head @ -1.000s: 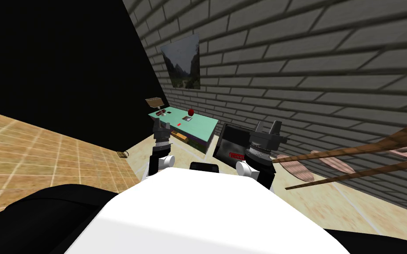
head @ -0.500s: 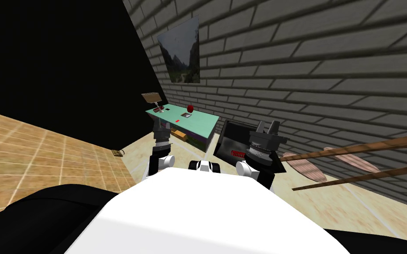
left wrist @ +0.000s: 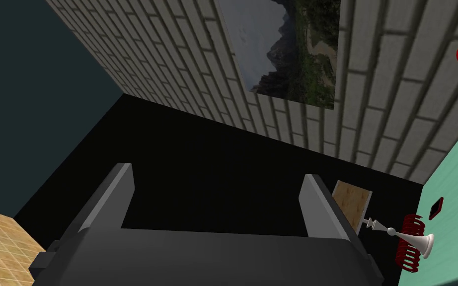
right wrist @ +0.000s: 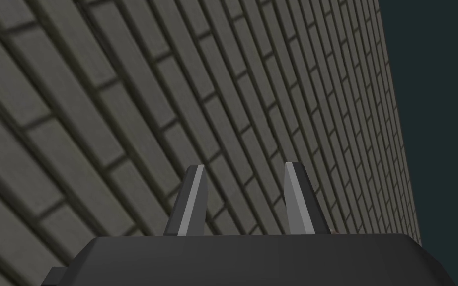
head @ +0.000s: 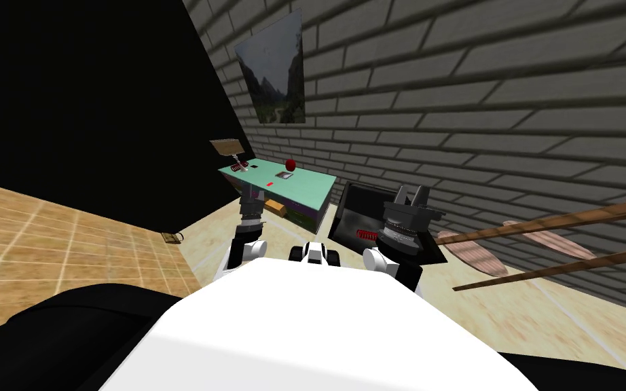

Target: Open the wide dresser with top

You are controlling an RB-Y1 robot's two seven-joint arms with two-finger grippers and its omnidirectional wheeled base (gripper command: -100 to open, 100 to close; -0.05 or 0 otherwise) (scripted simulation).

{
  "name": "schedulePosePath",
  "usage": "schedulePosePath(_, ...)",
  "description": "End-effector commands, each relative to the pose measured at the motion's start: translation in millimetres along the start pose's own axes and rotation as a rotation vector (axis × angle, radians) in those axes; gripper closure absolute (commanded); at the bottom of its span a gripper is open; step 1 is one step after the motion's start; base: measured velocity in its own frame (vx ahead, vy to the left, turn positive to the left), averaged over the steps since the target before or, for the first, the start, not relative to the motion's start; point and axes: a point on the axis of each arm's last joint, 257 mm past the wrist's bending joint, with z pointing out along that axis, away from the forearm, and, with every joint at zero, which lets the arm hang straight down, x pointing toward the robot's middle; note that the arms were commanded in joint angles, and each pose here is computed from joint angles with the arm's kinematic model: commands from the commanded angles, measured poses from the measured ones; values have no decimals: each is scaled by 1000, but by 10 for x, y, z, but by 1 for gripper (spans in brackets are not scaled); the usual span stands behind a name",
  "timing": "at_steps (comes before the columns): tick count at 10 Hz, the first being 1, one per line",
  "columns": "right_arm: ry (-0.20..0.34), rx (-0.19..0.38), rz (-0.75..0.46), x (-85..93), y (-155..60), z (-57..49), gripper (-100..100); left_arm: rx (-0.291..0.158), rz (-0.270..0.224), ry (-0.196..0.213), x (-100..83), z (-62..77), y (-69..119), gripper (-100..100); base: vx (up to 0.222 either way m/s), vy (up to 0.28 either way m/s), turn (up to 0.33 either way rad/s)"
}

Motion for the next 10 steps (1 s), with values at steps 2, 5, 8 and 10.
schedulePosePath(2,0,0,0,0,0,0,0,-34,44,52,9,-93,284,-100,44,16,-98)
schedulePosePath(5,0,0,0,0,0,0,0,-61,75,74,-22,-205,543,-100,58,21,-115)
schedulePosePath(8,0,0,0,0,0,0,0,-87,95,84,-60,-310,751,-100,46,19,-85)
schedulePosePath(10,0,0,0,0,0,0,0,-109,104,87,-87,-388,895,-100,41,17,-94)
